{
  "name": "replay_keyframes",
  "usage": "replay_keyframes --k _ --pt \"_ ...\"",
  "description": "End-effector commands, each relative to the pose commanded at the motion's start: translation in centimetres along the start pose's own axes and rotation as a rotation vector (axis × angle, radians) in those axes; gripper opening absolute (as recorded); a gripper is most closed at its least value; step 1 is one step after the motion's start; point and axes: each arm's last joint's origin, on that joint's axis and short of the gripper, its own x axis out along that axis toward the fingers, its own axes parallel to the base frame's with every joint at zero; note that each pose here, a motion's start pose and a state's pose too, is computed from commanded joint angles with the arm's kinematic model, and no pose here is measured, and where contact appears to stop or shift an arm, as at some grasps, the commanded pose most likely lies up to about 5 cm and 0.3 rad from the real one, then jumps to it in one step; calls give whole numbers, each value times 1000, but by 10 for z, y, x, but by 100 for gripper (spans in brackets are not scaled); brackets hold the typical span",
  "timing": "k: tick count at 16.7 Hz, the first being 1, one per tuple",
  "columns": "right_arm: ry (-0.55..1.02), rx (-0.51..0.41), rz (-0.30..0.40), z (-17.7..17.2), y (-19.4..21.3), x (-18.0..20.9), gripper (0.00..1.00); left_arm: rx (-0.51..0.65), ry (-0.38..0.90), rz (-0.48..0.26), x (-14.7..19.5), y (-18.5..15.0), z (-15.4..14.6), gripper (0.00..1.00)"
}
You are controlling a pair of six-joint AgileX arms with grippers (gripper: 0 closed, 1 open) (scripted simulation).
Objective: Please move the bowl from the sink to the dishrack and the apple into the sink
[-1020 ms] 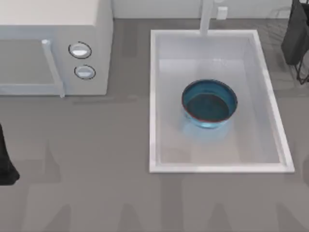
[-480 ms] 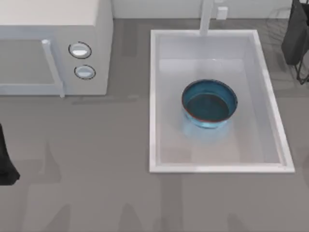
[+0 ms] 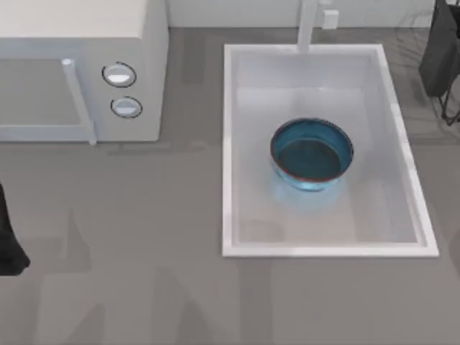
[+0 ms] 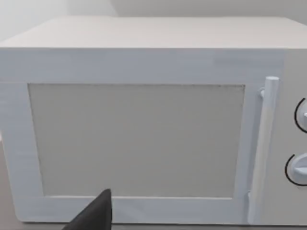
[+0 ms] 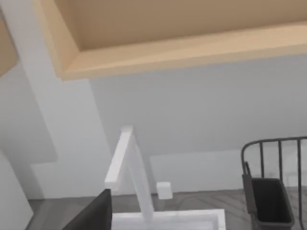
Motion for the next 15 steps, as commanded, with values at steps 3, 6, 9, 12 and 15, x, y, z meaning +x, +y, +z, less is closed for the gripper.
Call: replay_keyframes --k 3,6,9,12,15 --pt "192 36 7 27 22 65 100 0 0 0 0 0 0 100" --pt "417 52 -6 23 50 144 100 0 0 0 0 0 0 100" --pt "644 44 -38 -11 80 223 100 0 0 0 0 0 0 100" --pt "856 21 -84 -71 110 285 100 0 0 0 0 0 0 100" --pt "1042 -10 -138 -142 135 324 100 0 0 0 0 0 0 100"
